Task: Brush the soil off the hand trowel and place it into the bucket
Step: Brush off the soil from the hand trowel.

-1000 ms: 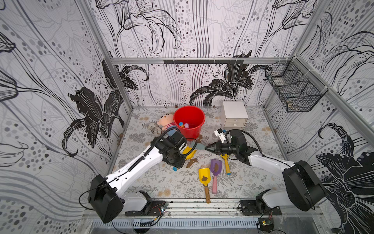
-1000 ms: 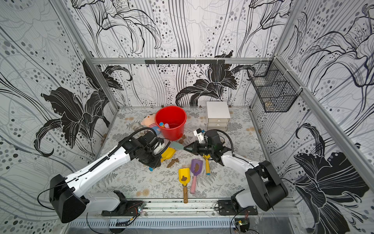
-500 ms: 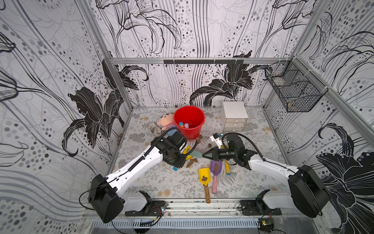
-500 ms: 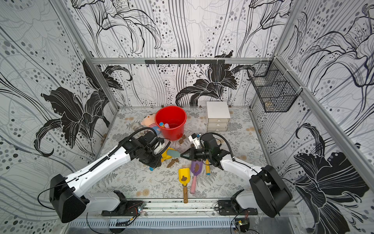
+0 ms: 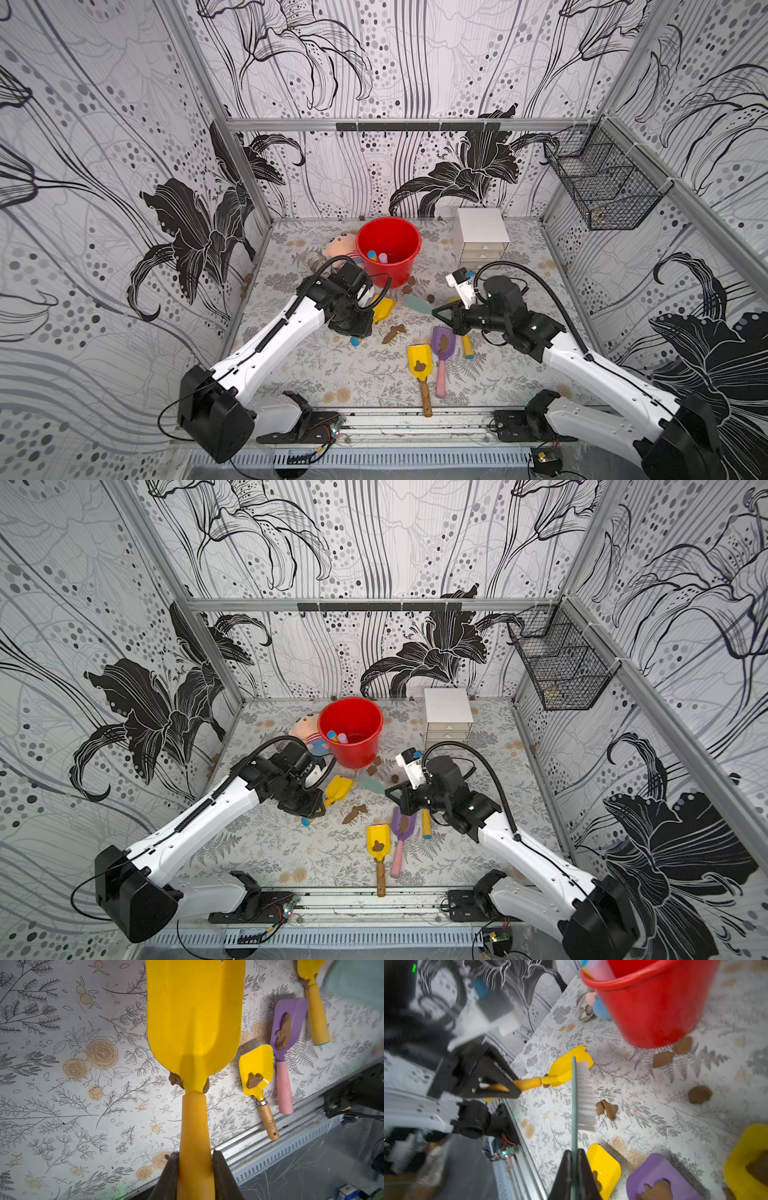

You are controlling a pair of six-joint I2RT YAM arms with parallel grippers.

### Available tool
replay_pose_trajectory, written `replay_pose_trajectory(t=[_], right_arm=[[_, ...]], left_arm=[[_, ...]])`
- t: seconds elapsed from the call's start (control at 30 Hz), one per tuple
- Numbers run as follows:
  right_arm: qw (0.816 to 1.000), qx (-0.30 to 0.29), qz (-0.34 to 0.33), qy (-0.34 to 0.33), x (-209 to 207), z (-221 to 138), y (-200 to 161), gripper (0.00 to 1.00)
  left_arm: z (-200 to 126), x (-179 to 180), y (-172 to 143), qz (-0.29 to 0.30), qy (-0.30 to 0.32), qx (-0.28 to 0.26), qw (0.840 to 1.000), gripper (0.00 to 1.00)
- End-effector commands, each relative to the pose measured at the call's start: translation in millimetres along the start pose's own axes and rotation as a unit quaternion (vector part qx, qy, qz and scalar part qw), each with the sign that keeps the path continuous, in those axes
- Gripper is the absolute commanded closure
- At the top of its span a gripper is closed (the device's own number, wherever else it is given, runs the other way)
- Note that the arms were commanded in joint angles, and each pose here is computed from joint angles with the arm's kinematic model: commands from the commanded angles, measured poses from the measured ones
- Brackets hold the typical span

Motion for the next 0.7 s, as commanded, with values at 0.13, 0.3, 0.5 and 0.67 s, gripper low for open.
replay_pose_trajectory(t=[0.13,0.3,0.5,0.67], right_arm=[[0.952,0.021,-0.29,-0.095,19.5,16.9,-26.2,1.0],[0.885,0.027,-0.449,-0.125,39.1,37.0,-38.8,1.0],[0.807,0.022,-0.573,-0.144,53.1,60.5,-50.6,1.0],[0.775,0.011,-0.604,-0.185,52.0,74.0,-45.4,1.0]], left_arm=[[-33.8,-2.6,3.3,-0.036,-0.087,-0.037,0.995,1.0],[-36.4,-5.8,-4.2,-0.05,-0.103,-0.014,0.993,1.0],[-27.9,-7.6,-14.3,-0.047,-0.11,0.026,0.992,1.0],[-23.0,-14.7,-15.8,-0.033,-0.116,0.049,0.991,1.0]])
Point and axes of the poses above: each gripper's point midway between its finger pads, its own z axis out along the fingers, its own x axis along the line the jaws close on, y = z × x, the point moved 8 cm from there along -z, back along the fingers, and after that the axes turned 3 degrees about z, right-handed, at the moved point
